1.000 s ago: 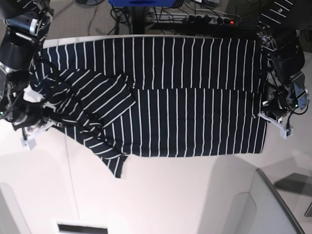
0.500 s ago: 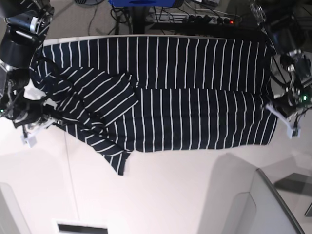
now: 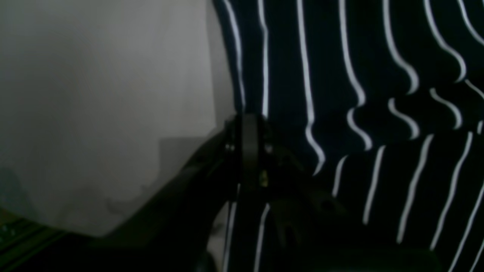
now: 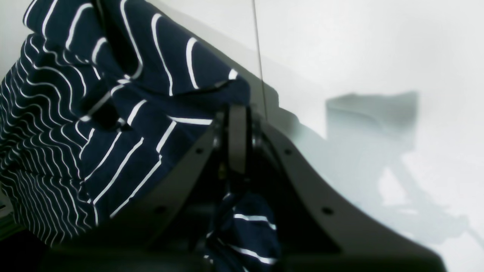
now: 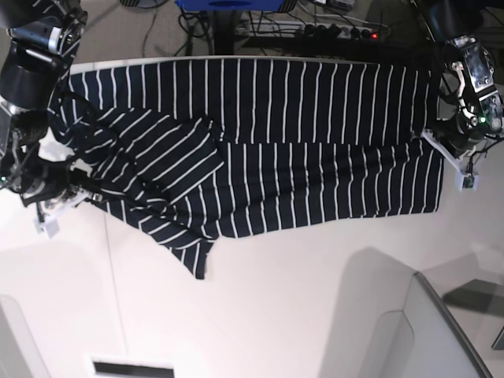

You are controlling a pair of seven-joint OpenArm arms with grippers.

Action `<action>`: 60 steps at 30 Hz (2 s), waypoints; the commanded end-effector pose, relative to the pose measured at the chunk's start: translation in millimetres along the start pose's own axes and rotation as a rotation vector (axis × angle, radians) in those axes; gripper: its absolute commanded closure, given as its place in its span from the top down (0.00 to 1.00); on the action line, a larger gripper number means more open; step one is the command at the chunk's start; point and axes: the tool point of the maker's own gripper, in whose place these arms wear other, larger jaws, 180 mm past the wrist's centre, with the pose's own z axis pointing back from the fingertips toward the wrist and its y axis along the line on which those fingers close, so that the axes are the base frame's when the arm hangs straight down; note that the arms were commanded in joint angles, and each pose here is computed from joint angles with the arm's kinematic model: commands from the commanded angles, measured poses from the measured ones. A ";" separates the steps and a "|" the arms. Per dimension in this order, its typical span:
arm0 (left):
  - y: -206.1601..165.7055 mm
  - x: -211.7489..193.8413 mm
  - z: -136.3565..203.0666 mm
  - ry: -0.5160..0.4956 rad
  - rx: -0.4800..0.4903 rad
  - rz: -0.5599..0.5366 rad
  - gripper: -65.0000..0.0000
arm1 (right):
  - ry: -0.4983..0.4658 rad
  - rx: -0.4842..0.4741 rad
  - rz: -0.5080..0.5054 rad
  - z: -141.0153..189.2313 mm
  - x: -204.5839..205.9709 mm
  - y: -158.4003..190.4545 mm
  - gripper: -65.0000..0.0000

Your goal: Layout the t-shirt on the table in an organized manner, then fold the t-shirt properly

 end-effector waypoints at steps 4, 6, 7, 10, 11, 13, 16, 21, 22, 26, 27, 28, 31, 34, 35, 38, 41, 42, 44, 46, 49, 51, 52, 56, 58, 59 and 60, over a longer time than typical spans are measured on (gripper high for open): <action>9.7 8.1 4.6 -0.024 0.028 -0.004 0.00 | -0.050 0.008 0.017 7.0 20.8 2.6 0.00; 11.7 12.2 6.6 -0.034 0.033 -0.005 0.00 | -0.049 0.008 0.017 6.9 20.6 2.6 0.00; 13.7 13.4 7.6 -0.036 0.038 -0.008 0.16 | -0.049 0.008 0.017 6.9 20.6 2.6 0.00; 16.5 22.6 13.4 -0.063 0.050 -0.022 0.62 | -0.049 0.008 0.017 6.9 20.6 2.6 0.00; 18.1 27.3 16.5 -0.077 0.057 -0.026 0.73 | -0.049 0.008 0.017 6.9 20.6 2.6 0.00; 28.0 37.8 21.1 -0.099 0.079 -0.042 0.86 | -0.048 0.009 0.019 6.8 20.4 2.9 0.00; 38.5 65.5 18.3 -0.152 0.090 -0.035 0.86 | -0.049 0.009 0.019 6.8 20.7 2.9 0.00; 59.8 87.7 -17.8 -0.160 0.099 0.010 0.77 | -0.051 0.009 0.019 6.8 21.0 2.9 0.00; 58.3 89.0 -25.3 -0.146 0.095 -0.006 0.71 | -0.051 0.009 0.019 6.8 21.0 2.9 0.00; 40.5 87.3 -47.2 -0.156 0.041 -0.038 0.49 | -0.053 0.008 0.017 7.0 21.4 2.6 0.00; 36.8 89.6 -50.4 -0.168 0.030 -0.039 0.46 | -0.053 0.008 0.017 7.0 21.4 2.6 0.00; 32.1 92.1 -54.2 -0.183 0.017 -0.031 0.44 | -0.054 0.008 0.016 7.1 21.5 2.3 0.00; 25.3 87.3 -66.2 -0.184 -0.012 0.002 0.44 | -0.054 0.008 0.016 7.1 21.5 2.3 0.00; 22.7 89.2 -74.1 -0.191 -0.026 0.025 0.44 | -0.054 0.008 0.016 7.1 21.5 2.3 0.00; 23.6 91.5 -74.8 -0.198 -0.027 0.031 0.44 | -0.054 0.008 0.016 7.1 21.5 2.3 0.00; 24.9 99.2 -74.5 -0.221 -0.027 0.037 0.45 | -0.054 0.008 0.016 7.1 21.5 2.3 0.00; 25.3 101.5 -74.0 -0.231 -0.025 0.037 0.62 | -0.053 0.008 0.017 7.0 21.4 2.6 0.00; 25.5 102.0 -74.1 -0.235 -0.024 0.034 0.68 | -0.053 0.008 0.017 7.0 21.4 2.6 0.00; 29.9 103.2 -75.1 -0.238 0.005 0.011 0.74 | -0.053 0.008 0.017 7.0 21.4 2.6 0.00; 34.2 99.0 -80.4 -0.232 0.041 -0.019 0.75 | -0.053 0.008 0.017 7.0 21.4 2.6 0.00; 26.2 97.4 -92.5 -0.239 0.025 -0.046 0.75 | -0.053 0.008 0.017 7.0 21.4 2.6 0.00; 18.3 99.2 -99.4 -0.249 0.001 -0.045 0.75 | -0.054 0.008 0.016 7.1 21.5 2.3 0.00; 18.5 99.9 -100.9 -0.250 -0.003 -0.045 0.75 | -0.056 0.008 0.016 7.2 21.8 2.3 0.00; 10.9 107.0 -103.1 -0.281 -0.018 -0.068 0.75 | -0.056 0.008 0.016 7.2 21.8 2.3 0.00; 7.8 108.4 -103.4 -0.287 -0.023 -0.075 0.75 | -0.056 0.008 0.016 7.2 21.8 2.3 0.00; 2.1 108.4 -104.5 -0.288 -0.032 -0.073 0.75 | -0.056 0.008 0.016 7.2 21.8 2.3 0.00; -1.8 108.3 -105.3 -0.287 -0.037 -0.073 0.74 | -0.056 0.008 0.016 7.2 21.8 2.3 0.00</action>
